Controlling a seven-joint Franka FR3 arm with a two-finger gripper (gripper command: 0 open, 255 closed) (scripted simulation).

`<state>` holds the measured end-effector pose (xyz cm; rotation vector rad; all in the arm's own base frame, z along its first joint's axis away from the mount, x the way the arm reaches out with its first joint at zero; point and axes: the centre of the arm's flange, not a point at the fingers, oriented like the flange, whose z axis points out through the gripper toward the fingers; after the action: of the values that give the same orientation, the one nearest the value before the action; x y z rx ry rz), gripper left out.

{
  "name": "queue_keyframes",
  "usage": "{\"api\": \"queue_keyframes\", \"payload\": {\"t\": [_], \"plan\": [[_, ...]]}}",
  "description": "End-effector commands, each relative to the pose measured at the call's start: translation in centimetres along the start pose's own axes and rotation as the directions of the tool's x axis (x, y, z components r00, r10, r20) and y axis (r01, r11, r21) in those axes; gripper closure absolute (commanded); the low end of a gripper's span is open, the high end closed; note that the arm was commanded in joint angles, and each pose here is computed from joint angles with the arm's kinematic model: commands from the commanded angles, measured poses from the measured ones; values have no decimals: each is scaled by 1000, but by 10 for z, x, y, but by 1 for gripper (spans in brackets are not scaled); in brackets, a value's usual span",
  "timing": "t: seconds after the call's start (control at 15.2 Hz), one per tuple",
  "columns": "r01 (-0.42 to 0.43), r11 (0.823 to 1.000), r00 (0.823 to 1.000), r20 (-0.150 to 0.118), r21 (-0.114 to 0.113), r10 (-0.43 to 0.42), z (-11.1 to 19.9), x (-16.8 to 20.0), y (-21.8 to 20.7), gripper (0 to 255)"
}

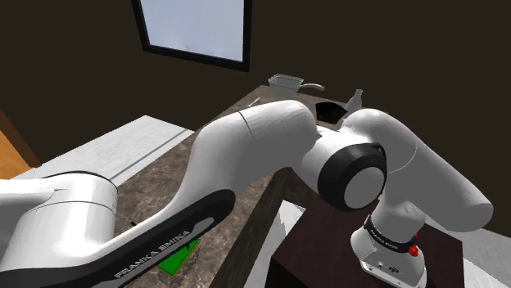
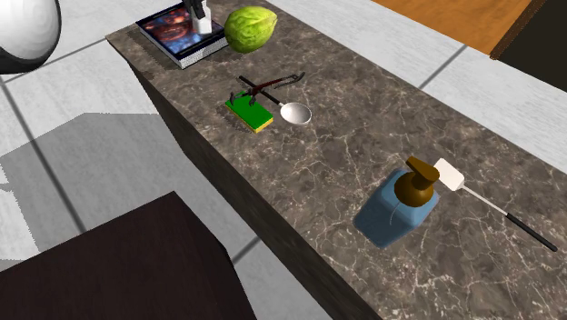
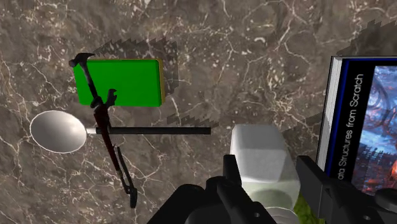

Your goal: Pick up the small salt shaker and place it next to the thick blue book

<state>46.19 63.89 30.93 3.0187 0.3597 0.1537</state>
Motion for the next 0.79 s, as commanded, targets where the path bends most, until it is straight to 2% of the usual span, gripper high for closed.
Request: {"api": "queue_keyframes", "payload": {"t": [0.0,0.73], "plan": [[-1,1000,1000,0,0,1,8,-2,-3,255],[-1,1000,1000,0,0,1,66,-7,-9,255]]}}
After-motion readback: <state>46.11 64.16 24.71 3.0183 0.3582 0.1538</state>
